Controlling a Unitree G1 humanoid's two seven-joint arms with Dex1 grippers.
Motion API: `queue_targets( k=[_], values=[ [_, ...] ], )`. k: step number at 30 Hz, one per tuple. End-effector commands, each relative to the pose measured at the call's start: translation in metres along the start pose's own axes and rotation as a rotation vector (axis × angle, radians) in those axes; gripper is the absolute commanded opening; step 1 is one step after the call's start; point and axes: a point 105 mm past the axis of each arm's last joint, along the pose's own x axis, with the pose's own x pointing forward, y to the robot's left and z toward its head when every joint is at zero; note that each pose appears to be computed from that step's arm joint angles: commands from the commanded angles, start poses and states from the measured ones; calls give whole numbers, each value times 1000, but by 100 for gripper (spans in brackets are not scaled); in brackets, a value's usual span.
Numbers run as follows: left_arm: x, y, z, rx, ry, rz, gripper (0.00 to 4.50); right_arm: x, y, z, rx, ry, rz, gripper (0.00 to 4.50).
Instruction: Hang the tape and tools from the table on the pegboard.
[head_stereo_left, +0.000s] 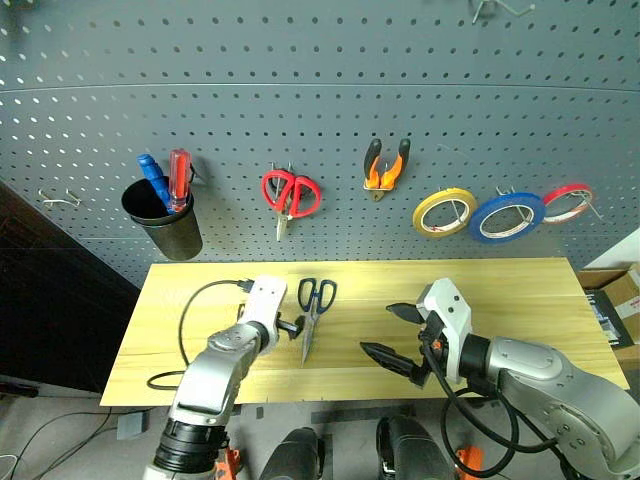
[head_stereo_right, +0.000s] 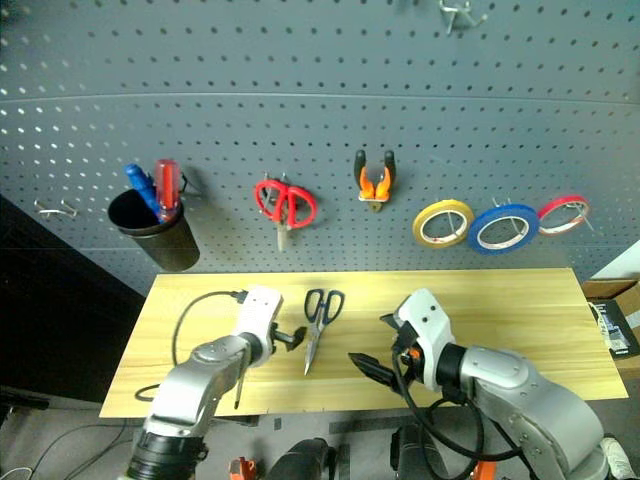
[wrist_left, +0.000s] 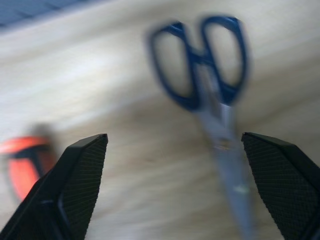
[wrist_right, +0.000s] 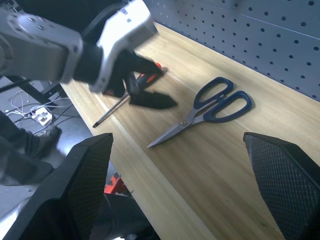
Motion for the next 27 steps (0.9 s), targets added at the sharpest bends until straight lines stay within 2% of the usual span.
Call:
queue_targets(
  k=[1,9,14,17,19,22,27],
  values=[
    [7,-7,4,17,11,-11,445,-6,8,7,-50,-14,32,450],
    [26,-14,-20,40,135,0,445,-6,12,0,-78,18,41,450],
    [33,-15,-27,21,168,14,445,-5,13,0,-74,14,33,450],
    [36,-15,-27,24,159,12,388,-6,11,-1,-86,15,15,450],
    [36,-15,-27,29,149,9,326,-6,10,0,-104,11,1,450],
    [33,-10,-28,9,127,20,232,-8,-5,11,-202,-57,-110,450],
    [30,-6,-27,-27,98,5,70,-8,5,12,-210,-94,-8,450]
  ],
)
